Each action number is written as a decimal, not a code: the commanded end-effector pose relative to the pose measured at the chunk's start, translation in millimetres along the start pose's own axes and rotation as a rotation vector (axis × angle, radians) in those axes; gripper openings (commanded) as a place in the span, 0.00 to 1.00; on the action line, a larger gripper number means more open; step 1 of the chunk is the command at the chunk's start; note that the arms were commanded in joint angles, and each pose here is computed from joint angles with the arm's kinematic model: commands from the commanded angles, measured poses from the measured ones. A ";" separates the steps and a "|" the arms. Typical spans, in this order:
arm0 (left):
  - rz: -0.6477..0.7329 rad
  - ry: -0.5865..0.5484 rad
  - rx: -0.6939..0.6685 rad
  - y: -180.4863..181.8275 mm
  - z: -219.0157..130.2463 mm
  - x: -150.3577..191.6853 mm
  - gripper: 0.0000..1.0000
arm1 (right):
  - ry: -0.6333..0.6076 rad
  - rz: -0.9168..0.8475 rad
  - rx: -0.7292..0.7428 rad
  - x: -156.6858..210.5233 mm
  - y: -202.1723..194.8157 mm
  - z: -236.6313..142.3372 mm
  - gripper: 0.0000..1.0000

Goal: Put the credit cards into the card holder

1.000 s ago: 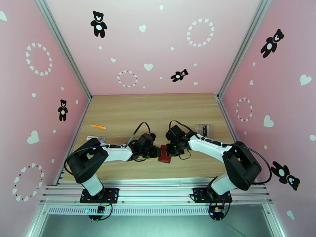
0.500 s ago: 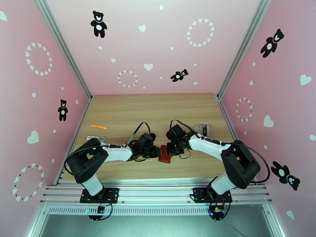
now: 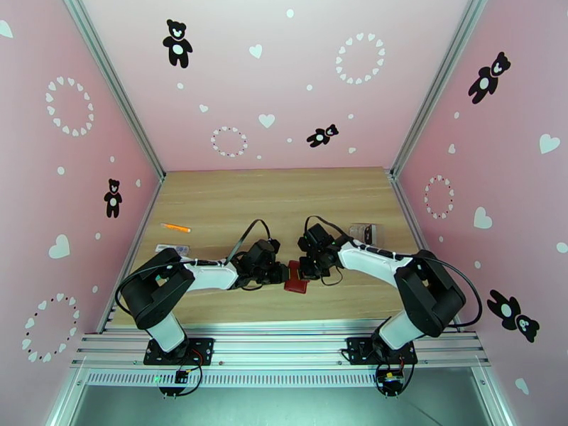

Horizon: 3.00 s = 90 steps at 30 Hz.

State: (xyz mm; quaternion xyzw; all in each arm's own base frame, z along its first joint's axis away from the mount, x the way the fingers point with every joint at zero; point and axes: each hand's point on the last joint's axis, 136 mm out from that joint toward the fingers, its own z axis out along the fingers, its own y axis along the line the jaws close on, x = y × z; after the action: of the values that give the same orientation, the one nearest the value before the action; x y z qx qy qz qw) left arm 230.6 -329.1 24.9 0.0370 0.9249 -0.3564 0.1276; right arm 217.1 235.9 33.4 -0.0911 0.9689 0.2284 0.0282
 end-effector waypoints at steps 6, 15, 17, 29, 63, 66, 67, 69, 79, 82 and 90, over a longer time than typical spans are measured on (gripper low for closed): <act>0.006 -0.004 0.008 -3.2 3.3 2.9 0.26 | 0.045 0.026 0.029 7.4 -11.4 16.6 0.00; 0.006 -0.008 0.007 -2.3 3.3 3.6 0.26 | -0.078 0.010 0.019 -4.9 0.2 -19.0 0.00; 0.006 -0.008 0.010 -3.1 3.3 3.2 0.26 | -0.070 0.012 0.024 -4.4 -0.9 -17.1 0.00; 0.007 -0.006 0.010 -2.2 3.4 4.3 0.26 | -0.009 0.029 0.012 1.6 -4.4 3.6 0.00; 0.006 0.002 0.010 -2.7 7.2 5.5 0.26 | -0.004 0.000 0.003 -1.8 6.7 7.4 0.00; 0.006 0.001 0.010 -2.8 6.5 5.3 0.26 | -0.007 -0.002 0.003 -2.0 7.0 6.0 0.00; 0.007 0.002 0.010 -3.1 6.8 5.5 0.26 | -0.008 -0.004 0.003 -2.1 7.3 5.9 0.00; 0.007 0.001 0.010 -3.4 6.7 5.0 0.26 | -0.008 -0.006 0.002 -1.5 7.5 5.2 0.00; 0.006 0.004 0.006 -2.9 8.0 4.8 0.26 | -0.035 -0.015 -0.001 -1.7 9.3 -3.6 0.00; 0.007 0.005 0.005 -2.7 8.7 4.9 0.26 | -0.040 -0.016 -0.001 -2.5 10.0 -5.5 0.00; 0.006 0.004 0.005 -2.7 8.7 4.7 0.26 | -0.025 -0.011 0.006 -1.6 6.8 0.9 0.00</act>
State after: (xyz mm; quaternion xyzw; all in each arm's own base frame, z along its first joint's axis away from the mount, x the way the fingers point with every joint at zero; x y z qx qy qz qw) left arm 230.4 -333.8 24.5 0.0370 0.9224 -0.3623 0.1290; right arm 222.1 241.7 37.1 -0.0895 0.9681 0.2289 0.0497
